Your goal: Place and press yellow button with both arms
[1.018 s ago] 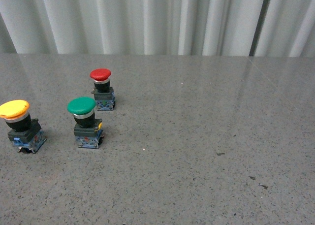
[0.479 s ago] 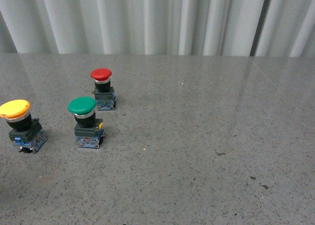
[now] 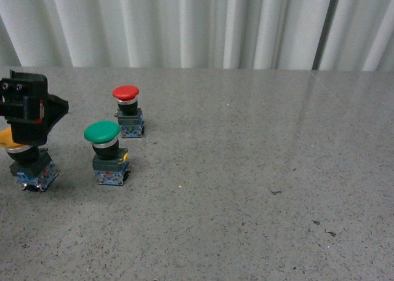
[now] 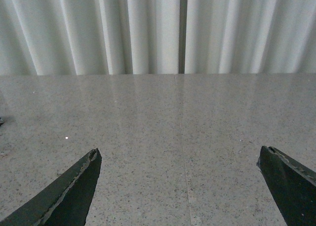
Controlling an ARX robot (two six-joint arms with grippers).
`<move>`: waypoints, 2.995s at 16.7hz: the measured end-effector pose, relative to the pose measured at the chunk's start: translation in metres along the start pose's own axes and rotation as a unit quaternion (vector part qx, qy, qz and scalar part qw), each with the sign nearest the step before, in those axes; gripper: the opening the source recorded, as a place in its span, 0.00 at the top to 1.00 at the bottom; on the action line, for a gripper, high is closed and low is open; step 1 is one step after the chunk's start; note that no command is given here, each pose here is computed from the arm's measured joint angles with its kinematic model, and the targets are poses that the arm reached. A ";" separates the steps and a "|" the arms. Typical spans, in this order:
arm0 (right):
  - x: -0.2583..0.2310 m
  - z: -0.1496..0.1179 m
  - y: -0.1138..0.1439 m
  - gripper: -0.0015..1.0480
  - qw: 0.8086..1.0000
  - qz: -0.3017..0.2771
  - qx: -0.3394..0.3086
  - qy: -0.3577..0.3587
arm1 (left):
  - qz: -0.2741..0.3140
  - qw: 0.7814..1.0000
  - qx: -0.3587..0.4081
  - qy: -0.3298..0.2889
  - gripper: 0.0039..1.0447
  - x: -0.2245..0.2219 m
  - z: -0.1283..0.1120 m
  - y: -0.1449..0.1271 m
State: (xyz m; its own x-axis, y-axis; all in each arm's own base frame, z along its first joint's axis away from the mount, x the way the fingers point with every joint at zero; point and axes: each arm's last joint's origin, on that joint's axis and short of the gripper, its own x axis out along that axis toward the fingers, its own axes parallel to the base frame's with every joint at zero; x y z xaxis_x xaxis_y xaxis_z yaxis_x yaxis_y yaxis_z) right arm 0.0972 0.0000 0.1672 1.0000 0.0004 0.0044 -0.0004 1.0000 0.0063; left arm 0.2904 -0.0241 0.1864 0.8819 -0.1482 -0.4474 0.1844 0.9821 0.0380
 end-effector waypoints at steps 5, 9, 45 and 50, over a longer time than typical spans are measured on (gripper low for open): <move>0.000 0.000 0.000 0.06 1.000 0.000 0.000 0.000 | 0.000 1.000 0.001 0.024 0.06 -0.001 -0.026 -0.003; 0.000 0.000 0.000 0.06 1.000 0.000 0.000 0.000 | 0.008 1.000 0.005 0.025 0.22 -0.002 -0.030 -0.003; 0.000 0.000 0.000 0.06 1.000 0.000 0.000 0.000 | -0.043 0.995 -0.078 -0.047 0.06 0.027 0.046 -0.147; 0.000 0.000 0.000 0.06 1.000 0.000 0.000 0.000 | 0.070 0.985 -0.041 -0.152 0.06 -0.026 0.064 -0.073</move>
State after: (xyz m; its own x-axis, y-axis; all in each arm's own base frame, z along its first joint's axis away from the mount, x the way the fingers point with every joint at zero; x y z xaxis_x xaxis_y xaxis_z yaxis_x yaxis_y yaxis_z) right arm 0.0972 0.0000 0.1672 1.0000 0.0004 0.0040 -0.0004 1.0000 0.0063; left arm 0.2815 -0.0990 0.2521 0.9878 -0.0267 -0.1535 0.0275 0.9996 0.0031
